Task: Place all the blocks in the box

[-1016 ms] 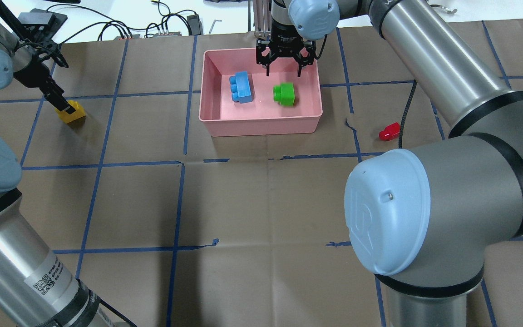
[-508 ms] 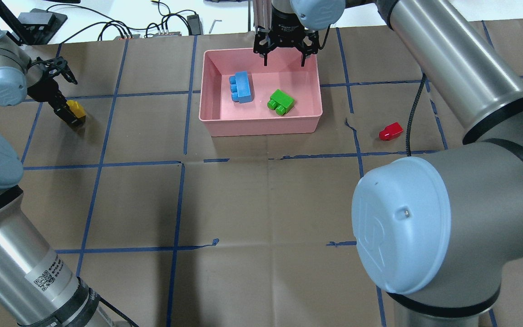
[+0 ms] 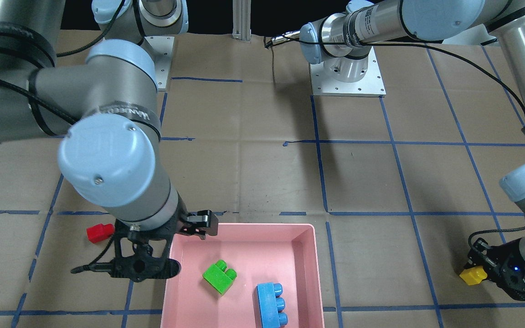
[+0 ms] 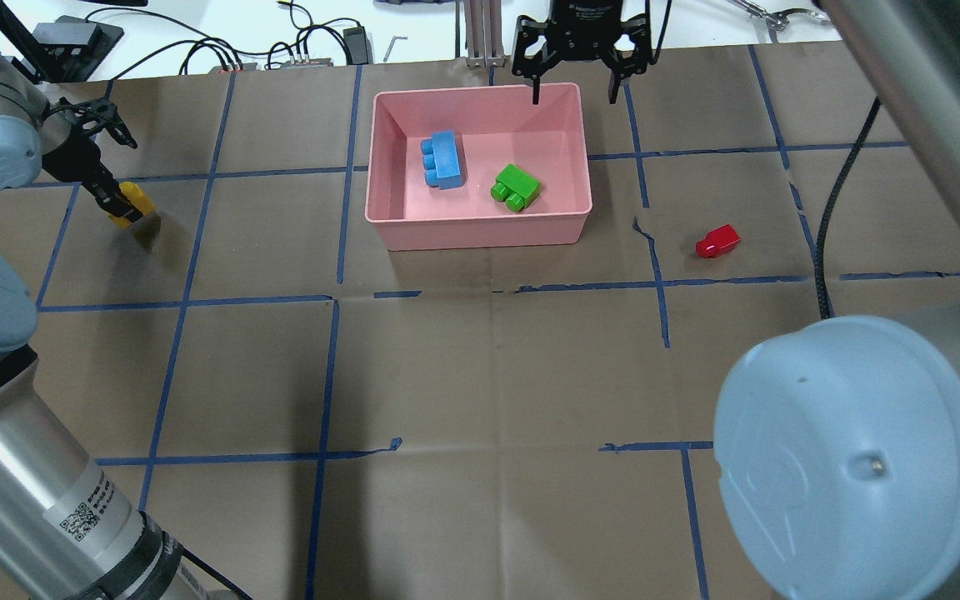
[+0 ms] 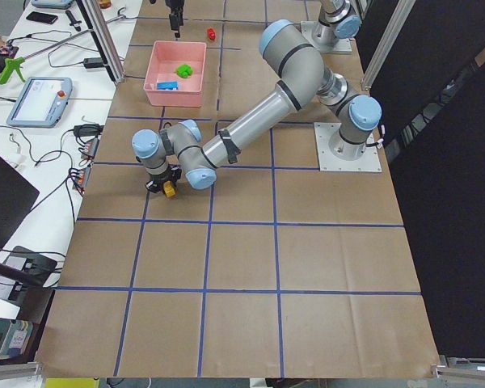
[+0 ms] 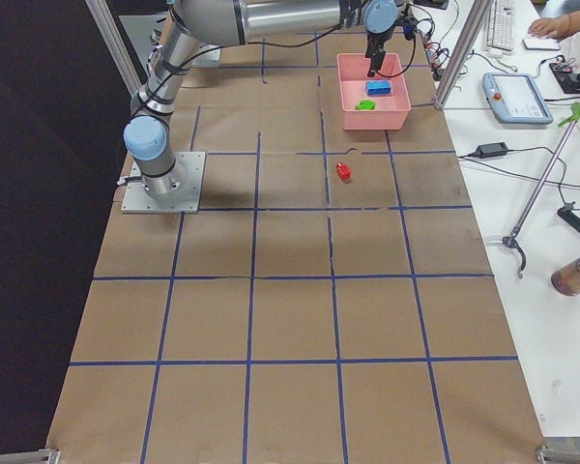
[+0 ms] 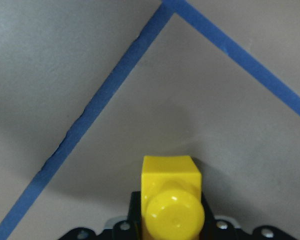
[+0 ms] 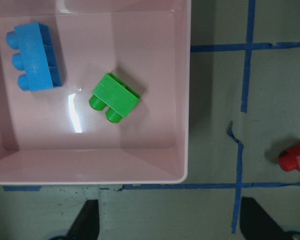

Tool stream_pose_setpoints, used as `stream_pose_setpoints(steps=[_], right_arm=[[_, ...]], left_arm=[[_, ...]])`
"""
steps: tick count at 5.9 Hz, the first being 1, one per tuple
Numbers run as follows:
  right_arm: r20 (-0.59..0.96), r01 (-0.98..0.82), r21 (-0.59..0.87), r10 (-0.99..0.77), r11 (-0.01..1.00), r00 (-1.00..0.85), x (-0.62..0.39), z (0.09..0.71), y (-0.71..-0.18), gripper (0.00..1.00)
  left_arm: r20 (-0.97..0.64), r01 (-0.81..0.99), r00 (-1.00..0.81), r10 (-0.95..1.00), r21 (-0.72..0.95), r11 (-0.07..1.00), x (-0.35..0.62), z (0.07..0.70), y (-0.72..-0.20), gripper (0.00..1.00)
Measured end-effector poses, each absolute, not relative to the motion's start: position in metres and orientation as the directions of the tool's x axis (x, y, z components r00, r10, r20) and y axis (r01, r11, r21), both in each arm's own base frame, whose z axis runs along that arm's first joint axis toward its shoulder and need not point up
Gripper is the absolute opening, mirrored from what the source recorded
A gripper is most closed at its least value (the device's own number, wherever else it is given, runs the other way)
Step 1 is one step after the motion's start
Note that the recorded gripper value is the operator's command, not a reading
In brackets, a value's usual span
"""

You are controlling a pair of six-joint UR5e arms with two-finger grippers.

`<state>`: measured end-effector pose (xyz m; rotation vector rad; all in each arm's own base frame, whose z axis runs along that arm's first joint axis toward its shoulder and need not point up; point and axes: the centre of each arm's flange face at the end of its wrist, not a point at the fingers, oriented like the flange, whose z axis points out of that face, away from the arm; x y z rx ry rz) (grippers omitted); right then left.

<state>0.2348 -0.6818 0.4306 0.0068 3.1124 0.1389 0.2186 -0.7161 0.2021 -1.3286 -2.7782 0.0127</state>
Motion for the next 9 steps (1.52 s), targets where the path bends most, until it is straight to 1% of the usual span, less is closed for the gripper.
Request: stream_pose_setpoints(steps=[1, 2, 4, 6, 7, 8, 9], right_arm=[[-0.03, -0.018, 0.108, -0.015, 0.994, -0.999, 0.196, 0.441, -0.662, 0.99], [-0.041, -0.032, 0.111, -0.028, 0.993, -0.999, 0.149, 0.44, -0.649, 0.99], [-0.052, -0.04, 0.11, -0.034, 0.993, -0.998, 0.079, 0.425, -0.644, 0.99], [-0.053, -0.007, 0.116, -0.001, 0.993, -0.999, 0.051, 0.401, -0.646, 0.99], [-0.054, 0.003, 0.116, 0.009, 0.993, -0.999, 0.042, 0.38, -0.649, 1.0], [-0.054, -0.009, 0.11, -0.003, 0.994, -0.999, 0.038, 0.35, -0.65, 1.0], [-0.046, -0.063, 0.094, -0.059, 0.994, -0.997, 0.037, 0.318, -0.645, 1.0]], left_arm=[[0.077, 0.753, -0.654, 0.752, -0.019, 0.657, 0.192, 0.223, -0.715, 0.11], [0.092, 0.706, -0.705, 0.703, 0.005, 0.708, 0.144, 0.248, -0.716, 0.11], [0.08, 0.545, -0.838, 0.54, 0.042, 0.838, 0.043, 0.285, -0.72, 0.11], [0.048, 0.283, -0.958, 0.281, 0.03, 0.959, -0.054, 0.314, -0.723, 0.11], [0.04, 0.124, -0.992, 0.123, 0.018, 0.992, -0.104, 0.325, -0.721, 0.11], [0.05, -0.071, -0.996, -0.072, 0.007, 0.997, -0.152, 0.327, -0.717, 0.11], [0.104, -0.245, -0.964, -0.245, 0.011, 0.969, -0.187, 0.325, -0.714, 0.09]])
